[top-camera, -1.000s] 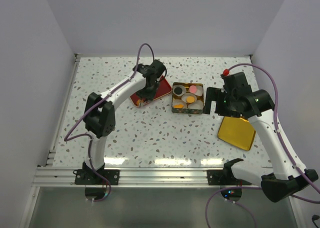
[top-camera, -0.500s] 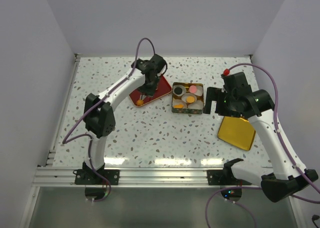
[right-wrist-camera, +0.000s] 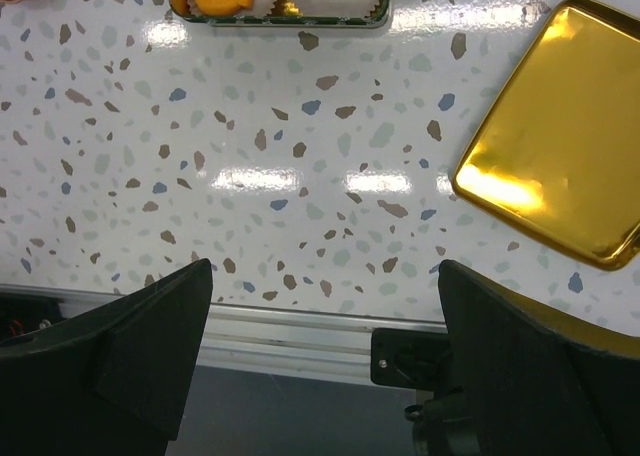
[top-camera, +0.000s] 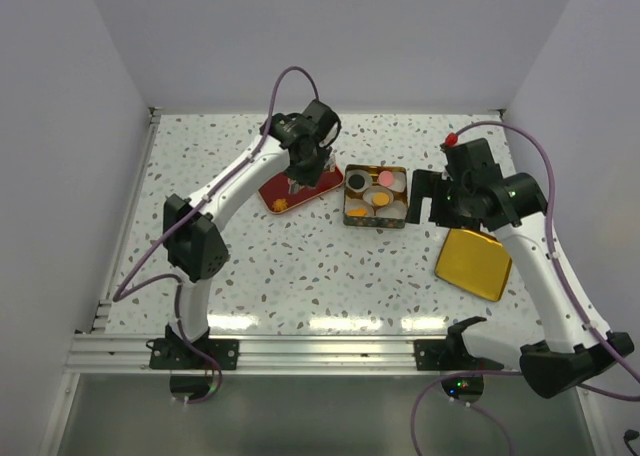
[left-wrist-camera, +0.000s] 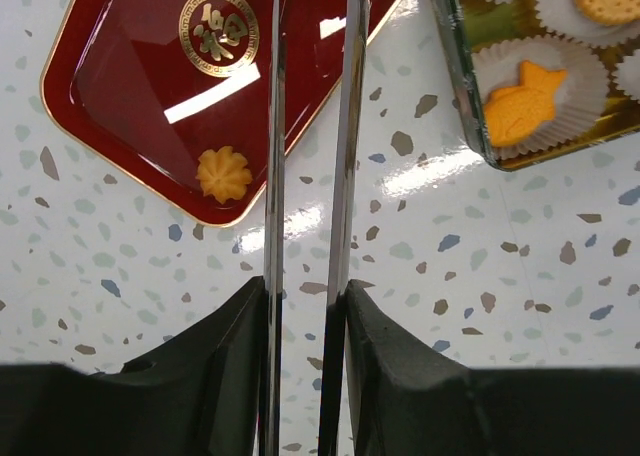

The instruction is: Pack the cookies

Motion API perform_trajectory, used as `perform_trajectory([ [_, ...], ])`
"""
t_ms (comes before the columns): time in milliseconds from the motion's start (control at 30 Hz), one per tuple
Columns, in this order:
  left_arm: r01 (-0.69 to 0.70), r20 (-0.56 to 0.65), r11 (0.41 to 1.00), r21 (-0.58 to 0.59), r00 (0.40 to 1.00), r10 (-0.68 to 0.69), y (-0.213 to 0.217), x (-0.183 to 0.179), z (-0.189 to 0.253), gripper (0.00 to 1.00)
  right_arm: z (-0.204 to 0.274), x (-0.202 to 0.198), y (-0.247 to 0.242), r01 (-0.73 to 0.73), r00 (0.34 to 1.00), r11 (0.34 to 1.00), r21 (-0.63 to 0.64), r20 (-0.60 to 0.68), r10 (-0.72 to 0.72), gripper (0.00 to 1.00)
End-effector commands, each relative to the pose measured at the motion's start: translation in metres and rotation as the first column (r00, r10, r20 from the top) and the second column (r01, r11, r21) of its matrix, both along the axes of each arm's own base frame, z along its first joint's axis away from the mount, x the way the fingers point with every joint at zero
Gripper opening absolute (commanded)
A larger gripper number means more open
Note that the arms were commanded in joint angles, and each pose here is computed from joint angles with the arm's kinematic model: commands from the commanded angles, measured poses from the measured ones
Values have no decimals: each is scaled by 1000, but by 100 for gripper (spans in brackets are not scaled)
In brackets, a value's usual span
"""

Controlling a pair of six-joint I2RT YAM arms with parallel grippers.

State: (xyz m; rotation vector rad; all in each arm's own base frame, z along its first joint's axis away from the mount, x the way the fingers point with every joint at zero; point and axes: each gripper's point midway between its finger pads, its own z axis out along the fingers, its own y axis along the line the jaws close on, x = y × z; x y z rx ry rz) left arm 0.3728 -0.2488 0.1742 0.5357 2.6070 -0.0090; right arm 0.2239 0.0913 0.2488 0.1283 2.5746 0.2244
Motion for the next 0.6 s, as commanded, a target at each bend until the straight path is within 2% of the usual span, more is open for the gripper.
perform_trajectory([
  [0, 66, 100, 992, -107, 993, -55, -16, -14, 54, 33, 15, 3, -3, -1, 999, 1000, -3, 42, 1, 99],
  [233, 111, 132, 971, -211, 988, -84, -38, -35, 80, 32, 17, -2, -5, 1, 999, 1000, -6, 47, -1, 99],
  [567, 288, 123, 930, -230, 956, -266, -87, -79, 60, 32, 22, -8, -10, 20, 997, 1000, -1, 72, -19, 99],
])
